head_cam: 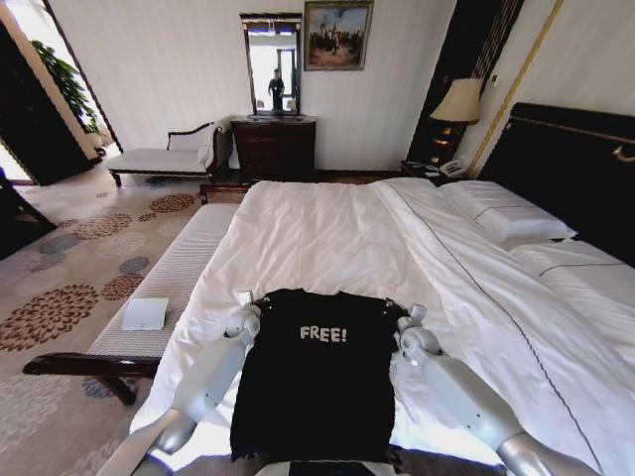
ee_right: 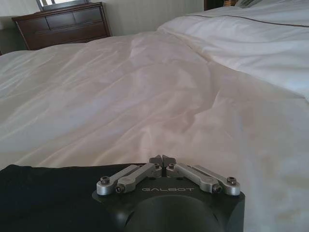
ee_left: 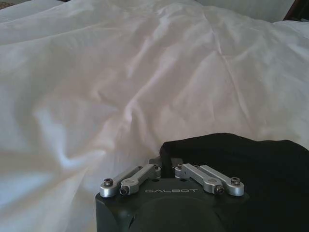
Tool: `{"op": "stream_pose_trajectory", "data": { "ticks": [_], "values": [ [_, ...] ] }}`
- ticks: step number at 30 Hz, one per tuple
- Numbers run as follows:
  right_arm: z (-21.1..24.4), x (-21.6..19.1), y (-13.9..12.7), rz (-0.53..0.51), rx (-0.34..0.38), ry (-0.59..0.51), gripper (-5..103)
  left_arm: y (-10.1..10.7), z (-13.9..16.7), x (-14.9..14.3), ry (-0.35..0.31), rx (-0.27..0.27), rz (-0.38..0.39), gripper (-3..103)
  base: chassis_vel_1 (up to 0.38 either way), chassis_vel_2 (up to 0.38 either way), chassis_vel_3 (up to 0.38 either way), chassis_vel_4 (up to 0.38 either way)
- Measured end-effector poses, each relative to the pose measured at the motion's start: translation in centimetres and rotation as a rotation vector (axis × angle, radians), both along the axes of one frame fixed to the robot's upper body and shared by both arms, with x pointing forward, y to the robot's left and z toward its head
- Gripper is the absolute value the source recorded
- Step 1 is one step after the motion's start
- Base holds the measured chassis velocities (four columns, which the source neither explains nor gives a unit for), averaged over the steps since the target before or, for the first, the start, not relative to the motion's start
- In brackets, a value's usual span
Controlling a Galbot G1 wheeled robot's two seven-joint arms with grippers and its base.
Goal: Fold the clothes on the bed.
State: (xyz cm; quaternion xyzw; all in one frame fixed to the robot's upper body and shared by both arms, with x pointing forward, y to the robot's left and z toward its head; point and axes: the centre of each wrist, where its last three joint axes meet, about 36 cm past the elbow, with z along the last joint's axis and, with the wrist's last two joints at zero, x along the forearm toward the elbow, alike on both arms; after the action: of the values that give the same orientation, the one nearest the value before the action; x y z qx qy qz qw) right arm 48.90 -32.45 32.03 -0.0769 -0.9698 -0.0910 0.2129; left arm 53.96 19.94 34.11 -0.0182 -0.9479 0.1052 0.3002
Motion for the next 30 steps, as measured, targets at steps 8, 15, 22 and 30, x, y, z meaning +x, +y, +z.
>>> {"op": "stream_pose_trajectory", "data": {
  "ticks": [8, 15, 22, 30],
  "values": [
    [4.6, -0.2, -0.9, -0.044, 0.076, -0.21, 18, 2.1, 4.8, -1.2, -0.048, -0.138, 0.081, 43, 0.0, 0.0, 0.0, 0.0],
    [9.5, -5.7, -2.0, -0.157, 0.246, -0.215, 39, 8.8, 7.9, -7.2, -0.056, -0.167, 0.214, 65, 0.0, 0.0, 0.0, 0.0],
    [8.7, -11.5, -1.1, -0.238, 0.455, -0.03, 66, 11.2, 6.8, -17.3, -0.001, -0.174, 0.271, 92, 0.0, 0.0, 0.0, 0.0],
    [4.9, -14.4, 1.1, -0.36, 0.624, 0.013, 97, 10.0, 5.6, -20.9, 0.016, -0.213, 0.274, 100, 0.0, 0.0, 0.0, 0.0]
  ]
}}
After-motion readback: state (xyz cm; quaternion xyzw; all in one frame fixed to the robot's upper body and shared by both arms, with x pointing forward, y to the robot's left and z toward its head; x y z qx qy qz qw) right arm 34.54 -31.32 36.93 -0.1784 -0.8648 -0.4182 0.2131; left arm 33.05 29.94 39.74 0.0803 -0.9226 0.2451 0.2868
